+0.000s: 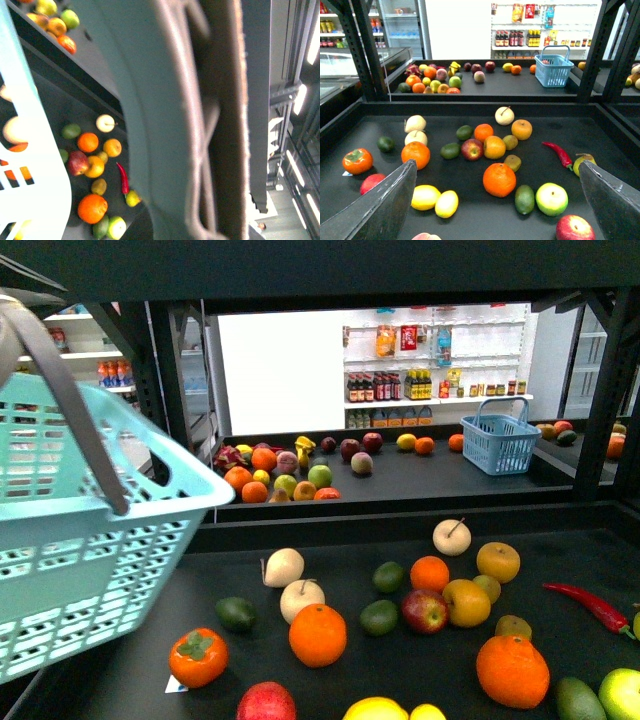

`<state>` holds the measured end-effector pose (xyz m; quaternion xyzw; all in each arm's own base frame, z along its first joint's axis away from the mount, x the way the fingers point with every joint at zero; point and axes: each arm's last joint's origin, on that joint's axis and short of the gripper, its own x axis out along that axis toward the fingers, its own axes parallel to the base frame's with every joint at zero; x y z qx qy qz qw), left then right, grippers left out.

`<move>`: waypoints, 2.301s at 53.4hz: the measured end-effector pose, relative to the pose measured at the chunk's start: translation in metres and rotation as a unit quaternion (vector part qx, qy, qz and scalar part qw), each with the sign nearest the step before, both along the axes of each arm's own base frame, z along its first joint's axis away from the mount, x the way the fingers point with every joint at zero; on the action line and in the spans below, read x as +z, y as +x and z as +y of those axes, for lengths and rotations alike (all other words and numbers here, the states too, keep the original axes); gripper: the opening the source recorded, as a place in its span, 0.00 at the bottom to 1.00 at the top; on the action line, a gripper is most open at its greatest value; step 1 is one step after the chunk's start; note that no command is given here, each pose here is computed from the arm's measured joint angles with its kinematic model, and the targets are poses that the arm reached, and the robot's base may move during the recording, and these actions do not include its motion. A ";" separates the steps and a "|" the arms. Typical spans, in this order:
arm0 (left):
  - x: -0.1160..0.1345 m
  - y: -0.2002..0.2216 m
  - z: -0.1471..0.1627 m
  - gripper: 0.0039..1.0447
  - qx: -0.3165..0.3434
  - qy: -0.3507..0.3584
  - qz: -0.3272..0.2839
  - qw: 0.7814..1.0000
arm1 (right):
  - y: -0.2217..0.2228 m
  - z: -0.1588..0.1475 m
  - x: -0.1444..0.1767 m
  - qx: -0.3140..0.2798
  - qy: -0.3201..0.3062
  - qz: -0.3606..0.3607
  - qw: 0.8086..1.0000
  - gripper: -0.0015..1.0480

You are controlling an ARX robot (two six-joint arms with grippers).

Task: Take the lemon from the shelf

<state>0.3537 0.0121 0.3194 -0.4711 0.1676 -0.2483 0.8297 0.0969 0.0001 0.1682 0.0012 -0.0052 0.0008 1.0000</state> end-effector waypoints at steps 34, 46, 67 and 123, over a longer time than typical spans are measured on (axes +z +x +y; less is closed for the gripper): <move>-0.039 0.035 -0.147 0.06 -0.217 0.046 -0.009 0.975 | 0.000 0.000 0.000 0.000 0.000 0.000 1.000 0.93; -0.043 0.034 -0.159 0.06 -0.238 0.044 -0.014 0.970 | 0.000 0.000 0.000 0.000 0.000 0.000 1.000 0.93; -0.043 0.032 -0.165 0.06 -0.243 0.050 -0.022 0.968 | 0.007 0.000 -0.014 0.015 0.013 0.140 0.990 0.93; -0.044 0.032 -0.165 0.06 -0.243 0.052 -0.023 0.968 | 0.265 0.021 -0.132 -0.042 0.119 0.509 0.851 0.93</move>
